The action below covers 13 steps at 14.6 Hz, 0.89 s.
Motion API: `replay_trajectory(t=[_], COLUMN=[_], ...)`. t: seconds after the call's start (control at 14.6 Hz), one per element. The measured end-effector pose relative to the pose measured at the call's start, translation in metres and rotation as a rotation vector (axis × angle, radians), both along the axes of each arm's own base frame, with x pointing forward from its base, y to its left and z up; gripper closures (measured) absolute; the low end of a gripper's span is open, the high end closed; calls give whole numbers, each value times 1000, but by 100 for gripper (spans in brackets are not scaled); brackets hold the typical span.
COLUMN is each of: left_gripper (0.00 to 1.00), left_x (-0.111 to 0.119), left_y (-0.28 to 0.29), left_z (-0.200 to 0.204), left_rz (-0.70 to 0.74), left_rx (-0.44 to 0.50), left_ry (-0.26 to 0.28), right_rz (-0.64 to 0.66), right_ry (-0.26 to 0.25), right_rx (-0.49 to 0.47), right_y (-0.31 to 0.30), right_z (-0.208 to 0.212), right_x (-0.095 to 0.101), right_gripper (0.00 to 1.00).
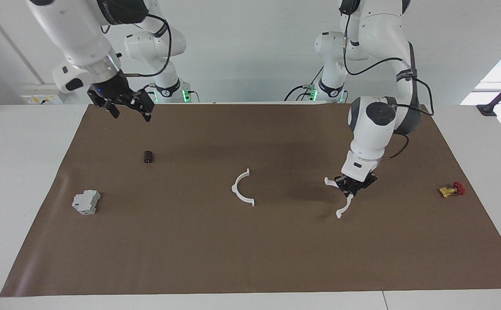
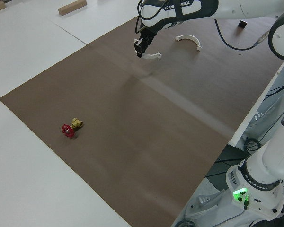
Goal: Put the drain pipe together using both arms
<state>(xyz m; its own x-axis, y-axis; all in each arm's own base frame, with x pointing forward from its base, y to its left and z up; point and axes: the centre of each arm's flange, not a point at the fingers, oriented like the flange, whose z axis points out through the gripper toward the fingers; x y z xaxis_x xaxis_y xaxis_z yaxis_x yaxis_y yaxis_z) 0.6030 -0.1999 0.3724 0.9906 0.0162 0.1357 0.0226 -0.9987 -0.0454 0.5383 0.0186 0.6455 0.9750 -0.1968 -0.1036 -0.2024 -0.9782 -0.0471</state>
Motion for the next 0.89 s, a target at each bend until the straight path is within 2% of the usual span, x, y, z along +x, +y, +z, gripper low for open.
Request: replay_trajectory(t=[0.14, 0.48, 0.68, 0.89], left_gripper=[80, 80, 80, 80], left_x=[-15, -36, -51, -53], left_y=[-45, -140, -171, -180], left_z=[1, -20, -41, -43], left_rz=[7, 29, 19, 10], left_rx=[3, 14, 23, 12], left_ry=[22, 56, 72, 59], right_rz=[15, 15, 58, 76], right_ry=[8, 2, -14, -17], right_rx=[8, 8, -53, -70], right_y=[-22, -28, -29, -36], right_z=[2, -36, -38, -37], right_x=[-10, -8, -9, -9], right_gripper=[0, 0, 0, 0])
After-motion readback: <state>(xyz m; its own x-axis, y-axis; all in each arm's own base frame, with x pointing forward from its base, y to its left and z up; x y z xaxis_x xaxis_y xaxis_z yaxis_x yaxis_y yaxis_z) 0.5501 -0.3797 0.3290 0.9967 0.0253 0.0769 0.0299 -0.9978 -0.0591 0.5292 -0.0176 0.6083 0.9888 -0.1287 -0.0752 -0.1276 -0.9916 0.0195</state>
